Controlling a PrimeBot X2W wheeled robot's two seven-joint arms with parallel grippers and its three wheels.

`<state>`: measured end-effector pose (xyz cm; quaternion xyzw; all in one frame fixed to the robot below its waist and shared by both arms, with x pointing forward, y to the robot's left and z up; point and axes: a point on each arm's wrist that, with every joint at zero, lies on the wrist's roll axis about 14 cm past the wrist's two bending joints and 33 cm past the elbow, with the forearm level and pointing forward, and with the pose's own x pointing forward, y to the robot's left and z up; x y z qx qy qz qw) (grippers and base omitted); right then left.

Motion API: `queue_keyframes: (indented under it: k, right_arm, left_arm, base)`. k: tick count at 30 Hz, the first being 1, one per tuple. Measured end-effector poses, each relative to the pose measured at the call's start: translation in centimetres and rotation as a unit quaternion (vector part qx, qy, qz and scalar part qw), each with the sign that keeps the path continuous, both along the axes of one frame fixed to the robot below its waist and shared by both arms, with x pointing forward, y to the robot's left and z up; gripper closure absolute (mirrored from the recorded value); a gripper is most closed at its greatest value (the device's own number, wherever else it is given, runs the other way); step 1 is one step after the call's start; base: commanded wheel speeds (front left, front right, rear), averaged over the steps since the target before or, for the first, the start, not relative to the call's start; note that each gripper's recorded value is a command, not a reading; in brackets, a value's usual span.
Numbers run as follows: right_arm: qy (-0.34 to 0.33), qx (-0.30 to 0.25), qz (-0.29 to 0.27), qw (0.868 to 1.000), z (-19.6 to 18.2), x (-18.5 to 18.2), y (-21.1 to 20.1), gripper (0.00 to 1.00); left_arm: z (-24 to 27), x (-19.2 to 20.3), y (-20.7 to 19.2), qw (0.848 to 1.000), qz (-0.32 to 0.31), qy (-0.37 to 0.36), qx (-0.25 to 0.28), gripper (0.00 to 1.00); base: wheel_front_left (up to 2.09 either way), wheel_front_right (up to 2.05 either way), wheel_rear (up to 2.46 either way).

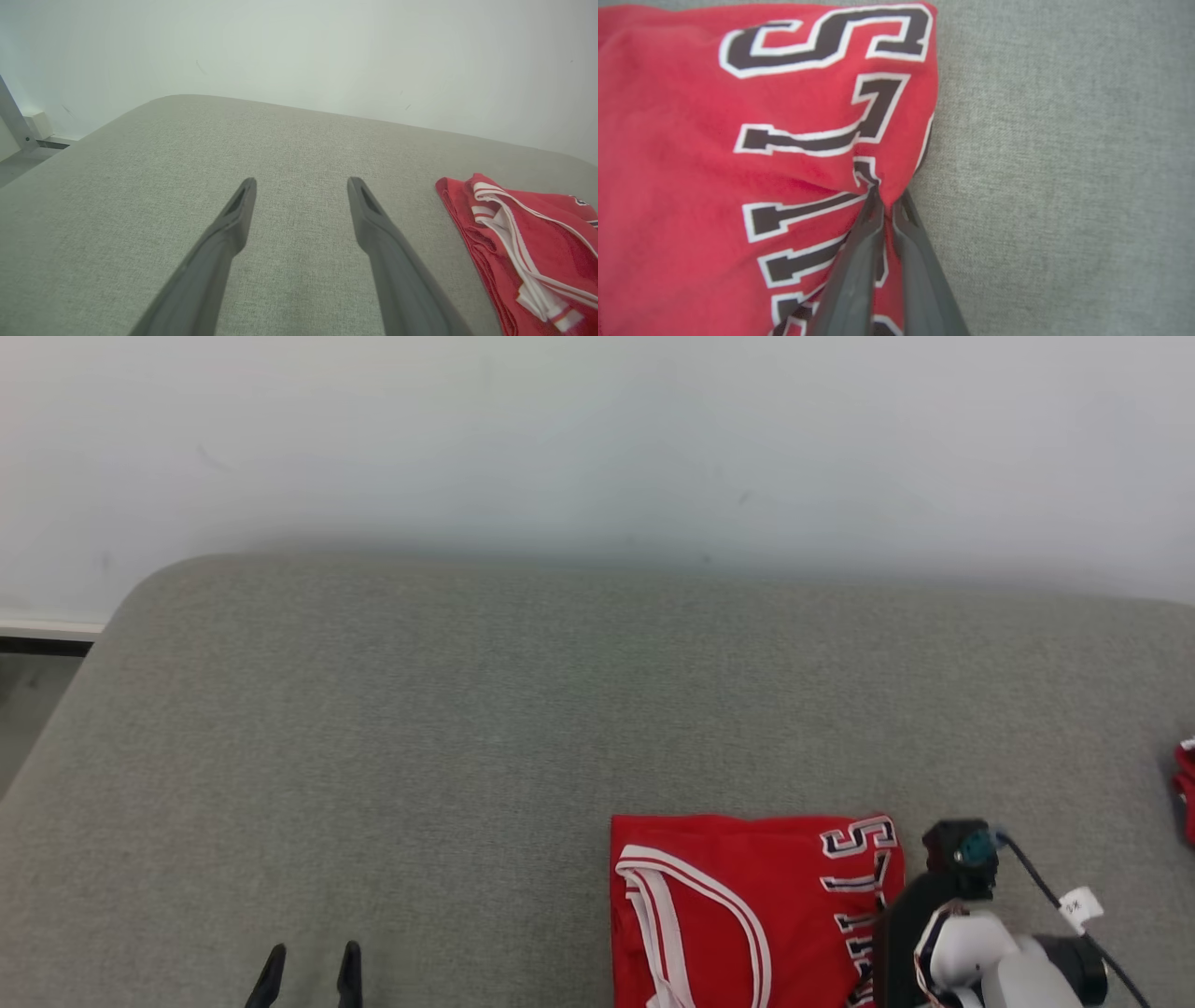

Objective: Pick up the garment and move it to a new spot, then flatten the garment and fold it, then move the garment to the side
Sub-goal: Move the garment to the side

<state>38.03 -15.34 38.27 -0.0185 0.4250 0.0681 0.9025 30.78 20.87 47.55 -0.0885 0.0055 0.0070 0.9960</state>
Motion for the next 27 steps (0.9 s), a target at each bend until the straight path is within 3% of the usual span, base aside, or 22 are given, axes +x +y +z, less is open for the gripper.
queue_keyframes:
  k: [8,11,19,27]
  right_arm:
    - [-0.069,-0.043,-0.032,0.996,4.8,4.1,-4.1,1.0]
    - [-0.095,-0.076,-0.06,0.991,7.3,5.5,-7.8,1.0]
    - [-0.14,-0.148,-0.143,0.968,12.7,6.9,-17.4,1.0]
    - [-0.14,-0.201,-0.226,0.943,14.1,6.2,-25.7,1.0]
  left_arm:
    - [2.0,3.0,-3.4,0.998,-0.051,-0.034,-0.002,0.0]
    - [2.4,4.4,-5.1,0.996,-0.077,-0.04,-0.006,0.0]
    - [1.4,7.7,-9.4,0.989,-0.145,-0.03,-0.01,0.0]
    - [-1.3,10.4,-11.2,0.981,-0.192,-0.001,0.005,0.0]
  base:
    - [0.0,0.0,0.0]
    - [0.0,0.0,0.0]
    - [0.0,0.0,0.0]
    - [0.0,0.0,0.0]
